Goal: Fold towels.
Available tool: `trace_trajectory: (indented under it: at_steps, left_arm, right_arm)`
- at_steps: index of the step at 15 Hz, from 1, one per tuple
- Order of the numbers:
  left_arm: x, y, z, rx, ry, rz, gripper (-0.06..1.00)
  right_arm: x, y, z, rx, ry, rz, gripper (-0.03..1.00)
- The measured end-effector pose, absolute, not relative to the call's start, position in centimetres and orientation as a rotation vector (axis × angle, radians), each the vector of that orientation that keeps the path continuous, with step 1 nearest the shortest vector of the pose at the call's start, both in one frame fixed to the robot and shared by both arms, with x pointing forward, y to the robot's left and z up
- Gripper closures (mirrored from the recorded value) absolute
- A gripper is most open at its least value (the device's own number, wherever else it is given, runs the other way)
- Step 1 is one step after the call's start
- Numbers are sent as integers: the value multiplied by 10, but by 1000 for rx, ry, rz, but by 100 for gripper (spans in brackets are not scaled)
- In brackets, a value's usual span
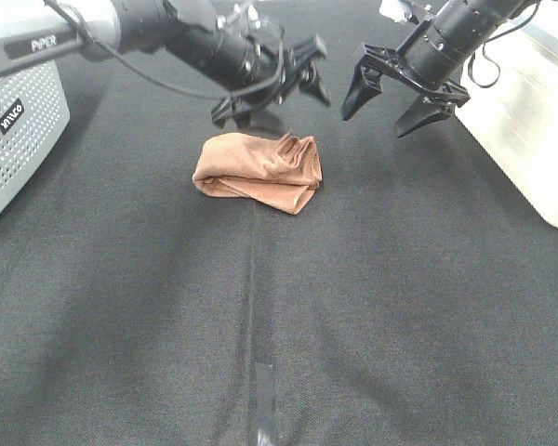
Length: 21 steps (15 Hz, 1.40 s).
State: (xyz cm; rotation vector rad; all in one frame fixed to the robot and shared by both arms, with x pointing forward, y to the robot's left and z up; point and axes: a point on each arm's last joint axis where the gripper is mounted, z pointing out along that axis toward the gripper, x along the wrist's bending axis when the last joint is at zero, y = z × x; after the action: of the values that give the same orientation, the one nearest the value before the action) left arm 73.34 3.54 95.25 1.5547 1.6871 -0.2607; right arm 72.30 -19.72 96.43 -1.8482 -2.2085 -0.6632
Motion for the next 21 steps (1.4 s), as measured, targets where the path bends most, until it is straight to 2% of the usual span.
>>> trace_trajectory:
  at_steps: [2,5,8,10,11,12,13,14,15,17,21]
  left_arm:
    - [744,58,977,1578,1622,-133,21]
    - [764,134,1027,1554,1605,158,21]
    - [772,169,1031,1521,1647,219,21]
    - [773,173,1031,1521,1652,229,21]
    - [773,173,1031,1521,1652,229,21]
    - [773,173,1031,1523,1652,229,21]
    - [773,173,1031,1523,1652,229,21]
    - [773,173,1031,1527,1654,228,21]
    - [772,173,1030,1534,1656,227,21]
    - [772,173,1030,1542,1661,219,21]
    - [771,173,1029,1559,1667,216,21]
  right_arm:
    - [723,-191,968,-1818,-2141,-730,13]
    - [721,-166,981,-1656,-1999,-945,13]
    - [714,-119,985,-1504,-1912,-1088,13]
    - [712,-90,970,-1442,-1855,-1138,13]
    - [712,-90,970,-1442,-1855,-1138,13]
    - [713,-74,951,-1426,-1778,-1164,13]
    - [713,-74,951,-1426,-1778,-1164,13]
    - [716,-72,936,-1441,-1730,-1155,13]
    - [717,-72,914,-1462,-1709,-1115,13]
    - [720,-81,893,-1504,-1723,-1055,13]
    - [727,-112,880,-1633,-1804,-924,13]
